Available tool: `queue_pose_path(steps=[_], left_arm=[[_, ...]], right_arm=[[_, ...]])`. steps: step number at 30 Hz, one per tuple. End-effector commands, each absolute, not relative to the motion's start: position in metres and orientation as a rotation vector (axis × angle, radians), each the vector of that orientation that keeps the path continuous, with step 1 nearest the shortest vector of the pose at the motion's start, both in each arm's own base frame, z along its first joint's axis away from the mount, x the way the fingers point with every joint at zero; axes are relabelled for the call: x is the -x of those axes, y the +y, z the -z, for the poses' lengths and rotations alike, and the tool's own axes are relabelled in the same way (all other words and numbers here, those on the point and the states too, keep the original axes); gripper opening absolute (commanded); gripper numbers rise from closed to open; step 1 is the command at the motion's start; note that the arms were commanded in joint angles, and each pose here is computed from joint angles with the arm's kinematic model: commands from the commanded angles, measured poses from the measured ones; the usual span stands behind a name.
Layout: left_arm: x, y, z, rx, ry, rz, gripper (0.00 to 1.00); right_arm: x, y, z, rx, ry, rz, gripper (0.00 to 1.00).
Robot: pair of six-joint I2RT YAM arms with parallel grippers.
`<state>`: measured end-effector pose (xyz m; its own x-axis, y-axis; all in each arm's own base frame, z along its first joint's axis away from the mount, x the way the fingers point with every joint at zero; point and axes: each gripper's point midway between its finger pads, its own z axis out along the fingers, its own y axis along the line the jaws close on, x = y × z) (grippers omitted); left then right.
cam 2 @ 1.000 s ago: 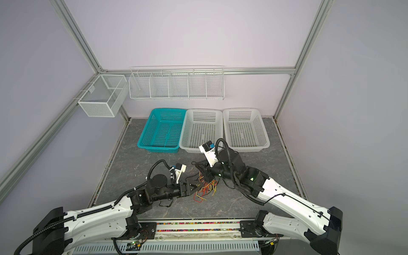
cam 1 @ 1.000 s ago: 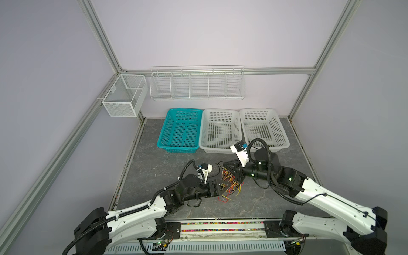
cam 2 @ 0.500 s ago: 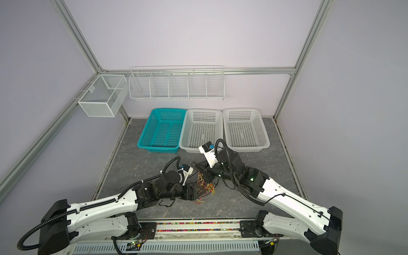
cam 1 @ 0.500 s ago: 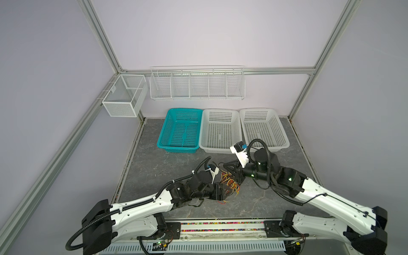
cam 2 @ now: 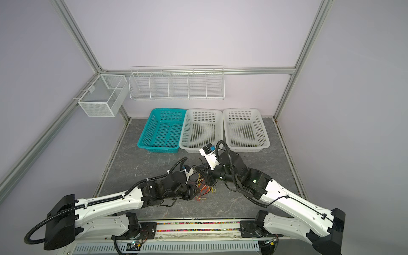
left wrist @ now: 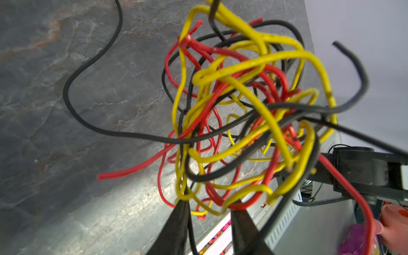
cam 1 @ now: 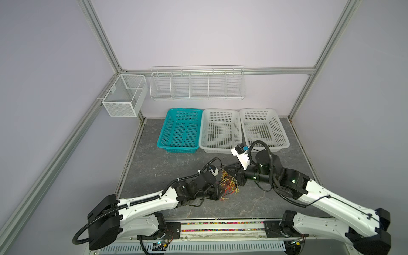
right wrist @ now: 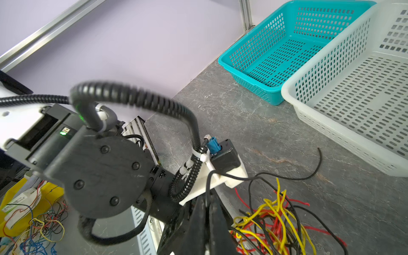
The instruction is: Untangle the cables
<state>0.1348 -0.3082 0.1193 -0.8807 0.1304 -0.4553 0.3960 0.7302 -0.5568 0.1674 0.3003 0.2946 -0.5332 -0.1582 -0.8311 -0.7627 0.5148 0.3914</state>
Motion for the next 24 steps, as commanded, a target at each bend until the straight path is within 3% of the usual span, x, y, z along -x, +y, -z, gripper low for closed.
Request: queue_pose_path(steps=[1,12,24], left_arm=[[-0.142,-0.306,-0.131,-0.380,2.494,0.926,0.26],[-0.147,-0.286,-0.118,-0.326,2.477,0.864,0.00],[-0.141,-0.227,-0.060,-0.152,2.638,0.714,0.00]], right_arm=[[-0.159,0.297,-0.315,0.730,1.935,-1.071,0.07],[-0.158,0.269,-0.336,0.685,1.908,-0.986,0.07],[-0.173,0.211,-0.394,0.558,1.863,-0.749,0.07]])
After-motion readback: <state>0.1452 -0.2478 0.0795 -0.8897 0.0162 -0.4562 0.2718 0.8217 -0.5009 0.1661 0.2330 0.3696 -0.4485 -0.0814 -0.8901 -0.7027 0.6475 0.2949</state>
